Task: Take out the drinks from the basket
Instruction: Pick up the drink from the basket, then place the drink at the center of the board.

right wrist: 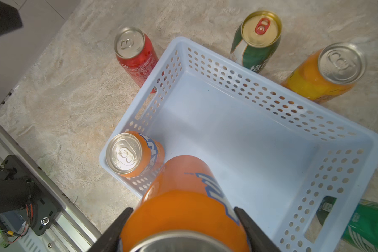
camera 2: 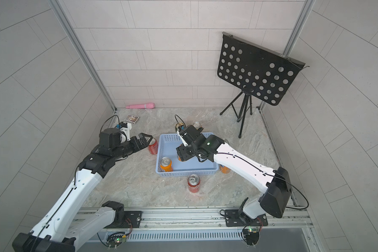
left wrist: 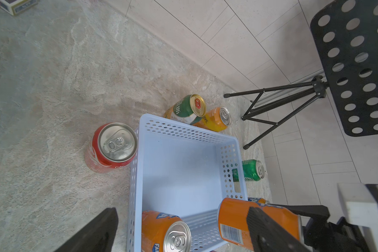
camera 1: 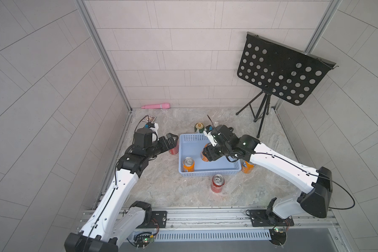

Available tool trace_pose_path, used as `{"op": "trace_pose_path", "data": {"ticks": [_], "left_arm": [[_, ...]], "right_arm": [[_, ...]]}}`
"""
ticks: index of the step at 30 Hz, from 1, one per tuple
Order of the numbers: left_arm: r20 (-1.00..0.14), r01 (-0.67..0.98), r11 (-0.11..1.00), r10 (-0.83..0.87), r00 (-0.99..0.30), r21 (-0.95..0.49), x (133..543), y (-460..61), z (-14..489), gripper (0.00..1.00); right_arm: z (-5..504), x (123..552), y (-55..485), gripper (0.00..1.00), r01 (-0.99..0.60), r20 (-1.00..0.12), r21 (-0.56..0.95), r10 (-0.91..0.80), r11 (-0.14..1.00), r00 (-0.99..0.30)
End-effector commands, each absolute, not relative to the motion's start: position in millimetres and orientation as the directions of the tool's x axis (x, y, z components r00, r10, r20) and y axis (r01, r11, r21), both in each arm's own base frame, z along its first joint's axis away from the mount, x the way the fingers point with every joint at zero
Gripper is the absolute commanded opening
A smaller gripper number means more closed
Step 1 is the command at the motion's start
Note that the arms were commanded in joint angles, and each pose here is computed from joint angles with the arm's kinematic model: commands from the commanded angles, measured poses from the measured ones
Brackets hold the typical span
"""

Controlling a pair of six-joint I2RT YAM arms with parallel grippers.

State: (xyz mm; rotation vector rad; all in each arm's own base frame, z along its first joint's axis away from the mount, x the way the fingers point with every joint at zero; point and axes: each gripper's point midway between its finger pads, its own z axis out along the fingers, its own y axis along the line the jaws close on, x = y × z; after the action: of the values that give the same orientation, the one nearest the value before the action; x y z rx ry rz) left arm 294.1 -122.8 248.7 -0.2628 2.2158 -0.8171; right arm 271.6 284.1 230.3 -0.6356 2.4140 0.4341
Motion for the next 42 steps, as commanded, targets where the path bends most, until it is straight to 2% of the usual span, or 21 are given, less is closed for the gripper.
{"op": "trace_pose_path", "data": {"ticks": [1,9,21,32,42], "left_arm": [[-0.615,0.098,0.796,-0.376,-0.693,-0.597,295,-128,252,1.00],[-0.642,0.041,0.849,-0.367,-0.673,-0.527,287,-110,245,1.00],[-0.645,-0.056,0.868,-0.408,-0.646,-0.493,277,-89,226,1.00],[-0.666,-0.137,0.875,-0.446,-0.598,-0.464,274,-70,217,1.00],[-0.663,-0.142,0.874,-0.450,-0.598,-0.466,276,-70,212,1.00]], "right_arm": [[264,267,287,0.28,-0.547,-0.685,0.182,-0.294,0.817,-0.667],[271,233,307,0.28,-0.627,-0.708,0.145,-0.363,0.765,-0.606],[239,191,326,0.28,-0.688,-0.686,0.062,-0.469,0.723,-0.556],[202,177,330,0.27,-0.679,-0.662,0.091,-0.465,0.728,-0.588],[173,172,346,0.27,-0.699,-0.633,0.037,-0.524,0.714,-0.569]]}}
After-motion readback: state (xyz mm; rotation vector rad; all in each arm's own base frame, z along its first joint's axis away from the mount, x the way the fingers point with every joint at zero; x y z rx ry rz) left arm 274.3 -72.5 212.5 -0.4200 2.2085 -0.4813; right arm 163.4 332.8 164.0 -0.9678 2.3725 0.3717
